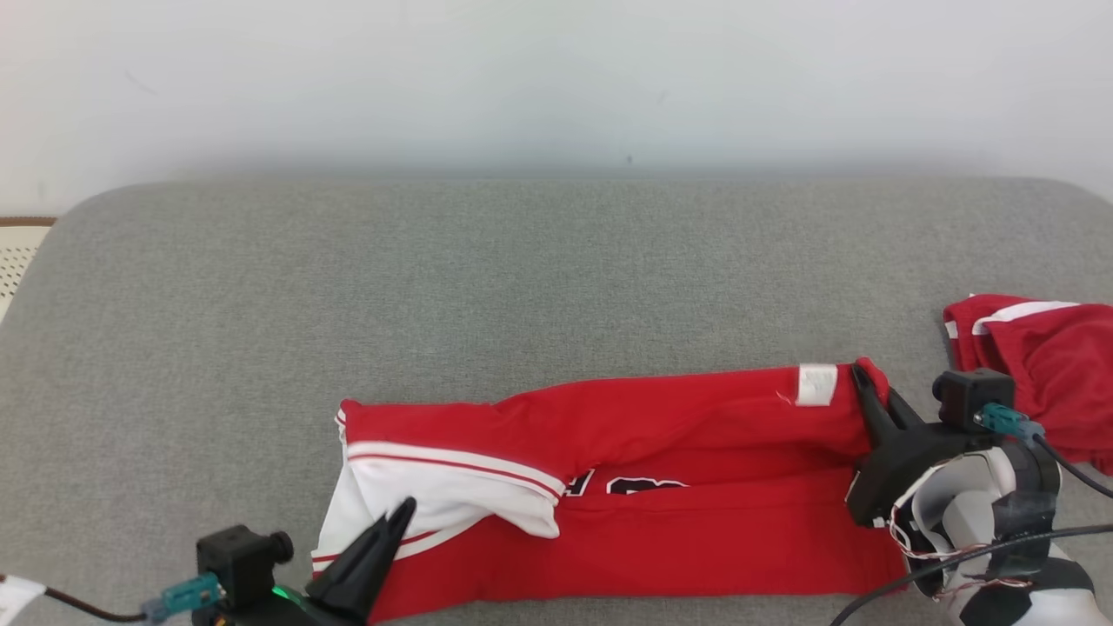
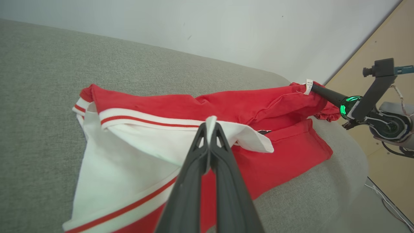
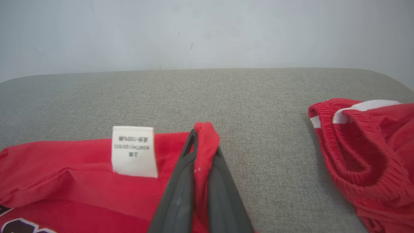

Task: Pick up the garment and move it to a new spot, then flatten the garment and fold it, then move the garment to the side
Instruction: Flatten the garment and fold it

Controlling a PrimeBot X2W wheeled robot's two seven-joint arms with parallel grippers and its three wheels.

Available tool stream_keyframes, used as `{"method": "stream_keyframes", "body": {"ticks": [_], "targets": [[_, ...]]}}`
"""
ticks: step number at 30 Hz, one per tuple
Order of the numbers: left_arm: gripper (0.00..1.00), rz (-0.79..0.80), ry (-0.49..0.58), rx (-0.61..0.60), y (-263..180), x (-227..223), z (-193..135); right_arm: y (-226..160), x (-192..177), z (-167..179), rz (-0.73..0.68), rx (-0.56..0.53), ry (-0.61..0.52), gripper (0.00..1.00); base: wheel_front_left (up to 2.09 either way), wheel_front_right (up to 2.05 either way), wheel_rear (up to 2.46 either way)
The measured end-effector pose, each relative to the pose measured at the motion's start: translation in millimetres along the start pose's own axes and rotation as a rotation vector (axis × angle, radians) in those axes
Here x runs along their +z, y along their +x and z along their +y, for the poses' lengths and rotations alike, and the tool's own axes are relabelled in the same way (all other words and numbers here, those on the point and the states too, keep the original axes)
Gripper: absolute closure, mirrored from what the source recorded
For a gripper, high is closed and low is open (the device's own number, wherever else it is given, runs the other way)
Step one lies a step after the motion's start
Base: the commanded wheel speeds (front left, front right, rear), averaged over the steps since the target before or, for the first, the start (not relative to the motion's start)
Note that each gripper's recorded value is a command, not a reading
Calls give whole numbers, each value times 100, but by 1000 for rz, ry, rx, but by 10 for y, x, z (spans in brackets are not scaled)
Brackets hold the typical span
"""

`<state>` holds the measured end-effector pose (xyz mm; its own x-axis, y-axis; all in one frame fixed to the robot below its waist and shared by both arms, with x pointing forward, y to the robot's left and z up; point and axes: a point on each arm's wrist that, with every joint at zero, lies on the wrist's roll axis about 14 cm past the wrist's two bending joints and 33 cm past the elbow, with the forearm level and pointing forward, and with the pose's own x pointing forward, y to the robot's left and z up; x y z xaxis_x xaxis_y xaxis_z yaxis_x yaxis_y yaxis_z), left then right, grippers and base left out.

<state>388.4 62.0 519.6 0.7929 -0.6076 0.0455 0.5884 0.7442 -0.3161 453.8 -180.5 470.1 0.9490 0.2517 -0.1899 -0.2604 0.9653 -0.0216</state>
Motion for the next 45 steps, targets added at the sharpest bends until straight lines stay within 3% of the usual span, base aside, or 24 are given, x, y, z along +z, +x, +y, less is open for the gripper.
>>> {"method": "stream_keyframes", "body": {"ticks": [40, 41, 42, 43, 44, 45], "targets": [[100, -27, -145, 184, -394, -304, 62, -514, -555, 125, 95, -6, 90, 100, 0, 0, 0], [98, -25, -142, 188, -395, -312, 71, -516, -555, 117, 94, -9, 92, 67, 0, 0, 0], [69, -18, -132, 191, -401, -328, 86, -517, -552, 99, 92, -17, 98, 4, 0, 0, 0], [69, -14, -123, 201, -412, -340, 117, -519, -559, 81, 93, -26, 104, 4, 0, 0, 0], [26, -7, -113, 213, -424, -358, 152, -521, -566, 79, 95, -28, 107, 0, 0, 0, 0], [0, -3, -106, 223, -432, -374, 181, -521, -567, 73, 94, -32, 110, 0, 0, 0, 0]]}}
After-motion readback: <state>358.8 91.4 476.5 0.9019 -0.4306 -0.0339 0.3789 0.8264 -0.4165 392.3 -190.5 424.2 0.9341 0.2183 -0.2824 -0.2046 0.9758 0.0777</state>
